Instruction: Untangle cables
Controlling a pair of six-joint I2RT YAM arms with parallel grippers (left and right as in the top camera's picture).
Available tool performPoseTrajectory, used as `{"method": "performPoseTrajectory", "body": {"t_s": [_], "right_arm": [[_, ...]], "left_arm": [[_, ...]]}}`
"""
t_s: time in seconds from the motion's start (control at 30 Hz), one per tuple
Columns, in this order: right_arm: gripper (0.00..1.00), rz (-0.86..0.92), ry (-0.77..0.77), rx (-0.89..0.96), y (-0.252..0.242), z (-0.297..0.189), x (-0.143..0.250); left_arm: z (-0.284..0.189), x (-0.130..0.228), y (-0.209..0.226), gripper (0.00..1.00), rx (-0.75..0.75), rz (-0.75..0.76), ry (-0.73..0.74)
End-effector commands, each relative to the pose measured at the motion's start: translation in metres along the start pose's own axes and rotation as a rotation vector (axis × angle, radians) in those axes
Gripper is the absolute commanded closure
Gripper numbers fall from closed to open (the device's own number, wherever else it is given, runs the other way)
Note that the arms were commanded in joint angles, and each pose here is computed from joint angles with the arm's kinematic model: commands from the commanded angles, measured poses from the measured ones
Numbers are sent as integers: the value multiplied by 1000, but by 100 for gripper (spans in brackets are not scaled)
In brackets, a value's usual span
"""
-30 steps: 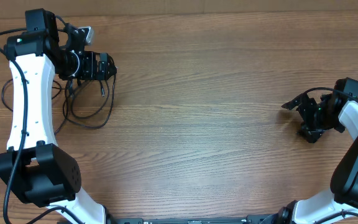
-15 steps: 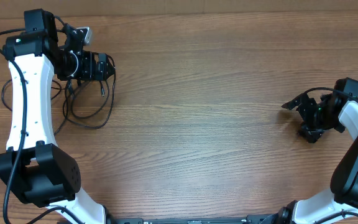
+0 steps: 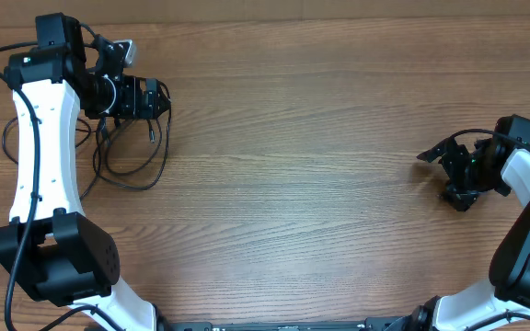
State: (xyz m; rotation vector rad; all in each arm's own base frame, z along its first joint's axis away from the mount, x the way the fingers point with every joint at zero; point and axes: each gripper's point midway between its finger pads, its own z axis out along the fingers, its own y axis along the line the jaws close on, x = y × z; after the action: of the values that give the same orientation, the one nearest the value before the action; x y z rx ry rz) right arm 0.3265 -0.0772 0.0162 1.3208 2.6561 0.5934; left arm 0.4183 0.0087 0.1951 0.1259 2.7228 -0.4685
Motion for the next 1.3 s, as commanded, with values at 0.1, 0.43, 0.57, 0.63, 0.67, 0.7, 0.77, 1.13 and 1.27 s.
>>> {"method": "performPoseTrajectory", "body": {"t_s": [0.1,0.43,0.57,0.63,0.67,0.7,0.77,1.13,1.27], "right_arm": [[0,5,-23,42,-10,2,-6],[0,5,-23,42,-10,2,-6],[0,5,-23,42,-10,2,-6],[0,5,-23,42,-10,2,-6],[0,5,-23,42,-10,2,-6],[0,5,-23,42,-10,2,-6],[0,5,-23,42,-10,2,-6],[0,5,-23,42,-10,2,-6],[0,5,-23,42,-10,2,-6]], "left_arm": [[3,3,1,0,-2,-15,10],[7,4,7,0,-22,-19,25],[7,4,7,0,-22,-19,25],[7,4,5,0,-21,-15,25],[6,4,3,0,-20,-10,22],[4,3,-1,0,-19,-2,17],[-3,1,-11,0,-17,24,-1],[-48,-2,-93,0,21,215,-116],[-59,0,-107,0,29,250,-145]]}}
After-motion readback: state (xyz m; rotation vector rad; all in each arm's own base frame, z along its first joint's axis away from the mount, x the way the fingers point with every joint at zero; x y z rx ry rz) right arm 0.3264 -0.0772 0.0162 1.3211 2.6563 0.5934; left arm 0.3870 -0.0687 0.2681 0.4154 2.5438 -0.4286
